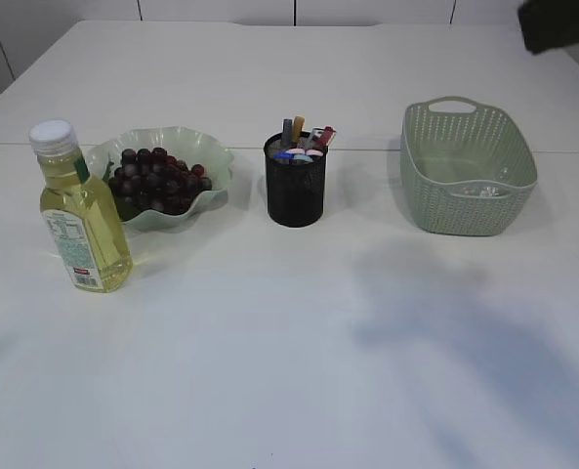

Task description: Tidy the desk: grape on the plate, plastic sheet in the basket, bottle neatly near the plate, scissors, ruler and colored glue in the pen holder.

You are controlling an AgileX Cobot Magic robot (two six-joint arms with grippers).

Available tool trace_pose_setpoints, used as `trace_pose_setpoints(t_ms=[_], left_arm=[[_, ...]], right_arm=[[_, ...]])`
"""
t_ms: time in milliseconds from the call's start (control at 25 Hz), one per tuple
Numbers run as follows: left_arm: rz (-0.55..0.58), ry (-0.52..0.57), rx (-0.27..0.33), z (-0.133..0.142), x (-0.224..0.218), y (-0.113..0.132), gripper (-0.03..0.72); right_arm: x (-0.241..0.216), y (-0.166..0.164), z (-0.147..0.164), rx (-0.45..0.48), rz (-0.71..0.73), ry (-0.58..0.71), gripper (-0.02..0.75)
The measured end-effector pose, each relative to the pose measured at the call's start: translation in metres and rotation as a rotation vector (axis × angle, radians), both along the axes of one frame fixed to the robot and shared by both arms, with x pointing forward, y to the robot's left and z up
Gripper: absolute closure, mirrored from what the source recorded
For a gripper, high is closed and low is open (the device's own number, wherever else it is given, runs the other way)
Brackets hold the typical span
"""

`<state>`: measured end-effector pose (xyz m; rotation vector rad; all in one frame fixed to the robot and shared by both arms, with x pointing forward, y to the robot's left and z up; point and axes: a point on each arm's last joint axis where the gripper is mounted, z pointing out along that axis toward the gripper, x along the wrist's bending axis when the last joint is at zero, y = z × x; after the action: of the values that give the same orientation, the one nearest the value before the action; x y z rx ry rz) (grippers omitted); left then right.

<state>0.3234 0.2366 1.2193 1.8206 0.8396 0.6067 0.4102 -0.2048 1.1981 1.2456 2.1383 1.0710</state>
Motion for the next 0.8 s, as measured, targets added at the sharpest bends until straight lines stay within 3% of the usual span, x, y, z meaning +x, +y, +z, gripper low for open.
trace_pose_setpoints(t_ms=[800], left_arm=[[-0.037, -0.057, -0.102, -0.093, -0.085, 0.051, 0.252]], right_arm=[[-0.144, -0.071, -0.085, 0.143, 0.037, -0.129, 0.312]])
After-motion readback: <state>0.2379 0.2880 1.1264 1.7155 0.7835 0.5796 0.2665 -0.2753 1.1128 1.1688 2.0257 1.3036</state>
